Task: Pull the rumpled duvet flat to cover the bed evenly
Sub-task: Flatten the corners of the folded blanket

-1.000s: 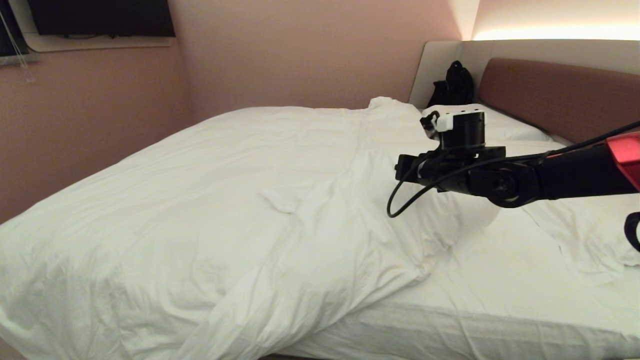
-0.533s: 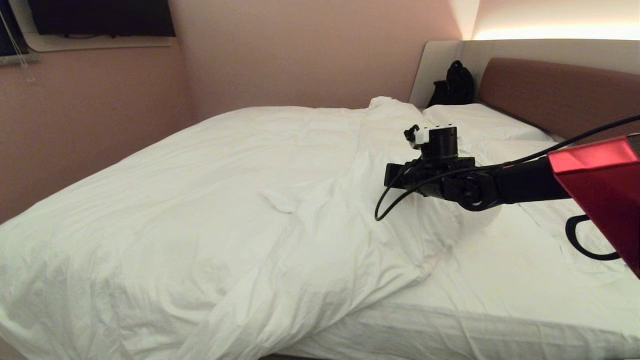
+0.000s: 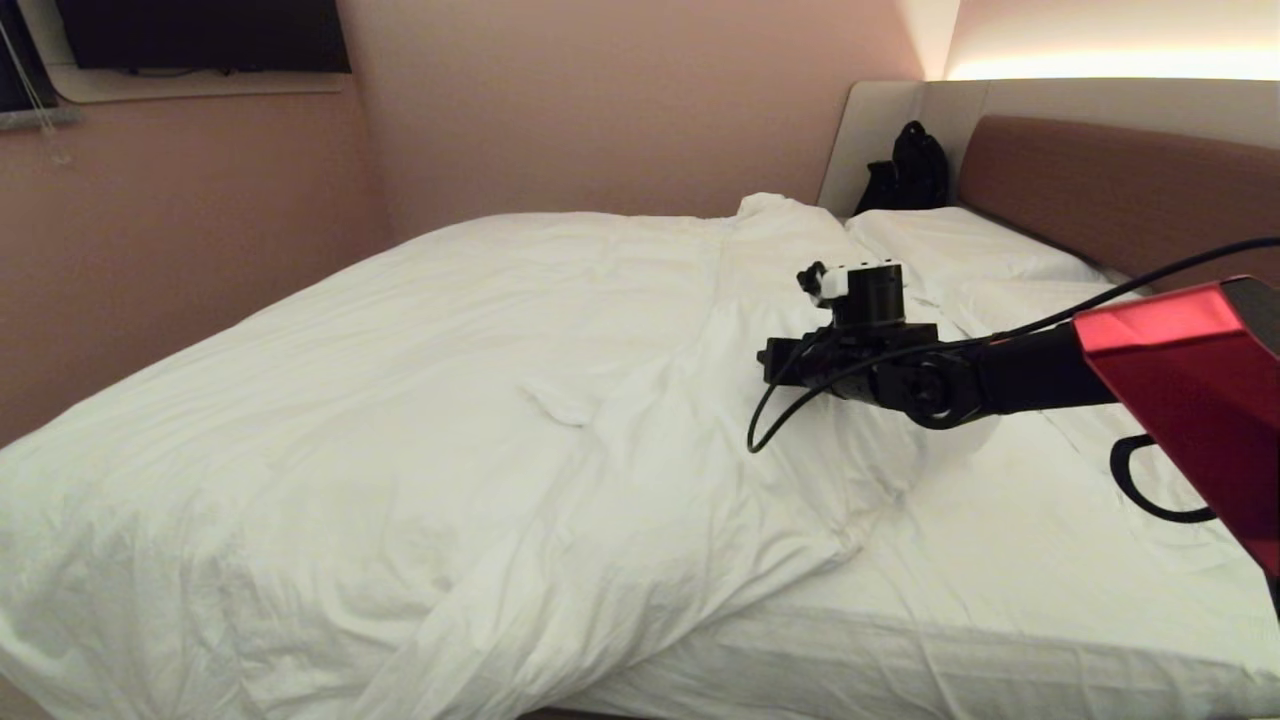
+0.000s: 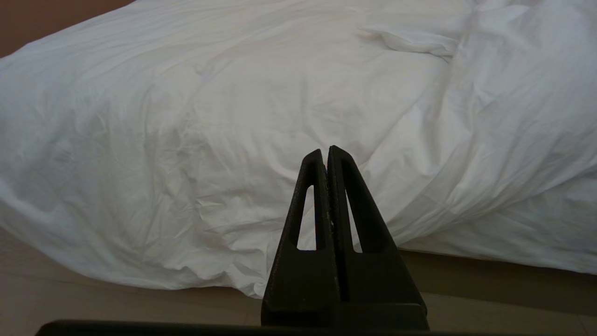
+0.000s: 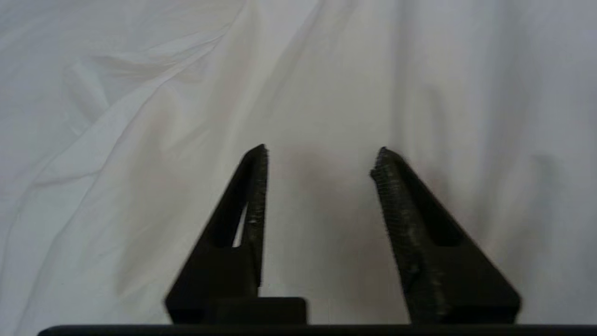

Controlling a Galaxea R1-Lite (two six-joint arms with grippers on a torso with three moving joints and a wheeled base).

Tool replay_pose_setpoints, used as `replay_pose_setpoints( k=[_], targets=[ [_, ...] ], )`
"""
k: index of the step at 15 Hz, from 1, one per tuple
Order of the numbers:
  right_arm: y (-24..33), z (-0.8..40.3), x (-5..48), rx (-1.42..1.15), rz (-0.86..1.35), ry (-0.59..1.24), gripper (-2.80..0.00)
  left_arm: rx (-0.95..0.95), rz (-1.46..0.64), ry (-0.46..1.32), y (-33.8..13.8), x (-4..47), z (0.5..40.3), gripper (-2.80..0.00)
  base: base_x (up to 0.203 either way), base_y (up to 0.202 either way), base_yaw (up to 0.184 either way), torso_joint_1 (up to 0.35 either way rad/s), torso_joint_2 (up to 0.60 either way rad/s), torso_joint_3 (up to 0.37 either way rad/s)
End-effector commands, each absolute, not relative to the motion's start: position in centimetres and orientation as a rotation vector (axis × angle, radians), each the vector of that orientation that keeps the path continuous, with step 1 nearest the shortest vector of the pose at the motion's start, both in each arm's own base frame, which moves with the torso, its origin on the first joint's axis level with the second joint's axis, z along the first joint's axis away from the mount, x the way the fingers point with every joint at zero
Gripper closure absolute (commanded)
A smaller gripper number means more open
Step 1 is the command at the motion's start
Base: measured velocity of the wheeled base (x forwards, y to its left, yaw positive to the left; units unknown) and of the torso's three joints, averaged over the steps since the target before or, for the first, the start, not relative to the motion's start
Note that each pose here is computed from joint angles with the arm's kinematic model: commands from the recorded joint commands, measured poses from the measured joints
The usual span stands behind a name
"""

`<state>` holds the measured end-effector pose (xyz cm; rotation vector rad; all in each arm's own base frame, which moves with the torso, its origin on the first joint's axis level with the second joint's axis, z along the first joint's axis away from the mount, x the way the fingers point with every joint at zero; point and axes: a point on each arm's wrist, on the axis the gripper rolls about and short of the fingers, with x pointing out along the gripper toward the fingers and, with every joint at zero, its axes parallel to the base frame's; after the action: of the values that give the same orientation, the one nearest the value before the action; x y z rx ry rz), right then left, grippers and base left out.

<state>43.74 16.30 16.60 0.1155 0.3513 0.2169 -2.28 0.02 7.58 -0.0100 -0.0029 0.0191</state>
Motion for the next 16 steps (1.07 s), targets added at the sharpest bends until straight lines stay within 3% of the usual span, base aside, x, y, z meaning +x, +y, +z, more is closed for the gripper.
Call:
replay_pose_setpoints(
  k=[1, 8, 16],
  targets=[
    [16.9, 16.5, 43.8, 0.046, 0.224, 0.323, -2.8, -0.011, 0.02, -0.003, 0.0, -2.3, 7.6, 0.0, 0.0, 0.0, 0.0, 0.0, 0.0, 0.0],
    [18.0, 13.0, 45.3, -0.137, 0.176, 0.268, -2.8, -0.011, 0.02, -0.003, 0.0, -2.3, 7.6, 0.0, 0.0, 0.0, 0.0, 0.0, 0.0, 0.0],
    [17.8, 5.0, 47.9, -0.194, 0.148, 0.377, -2.8, -0.011, 0.02, -0.003, 0.0, -2.3, 7.6, 0.0, 0.0, 0.0, 0.0, 0.0, 0.0, 0.0]
  ],
)
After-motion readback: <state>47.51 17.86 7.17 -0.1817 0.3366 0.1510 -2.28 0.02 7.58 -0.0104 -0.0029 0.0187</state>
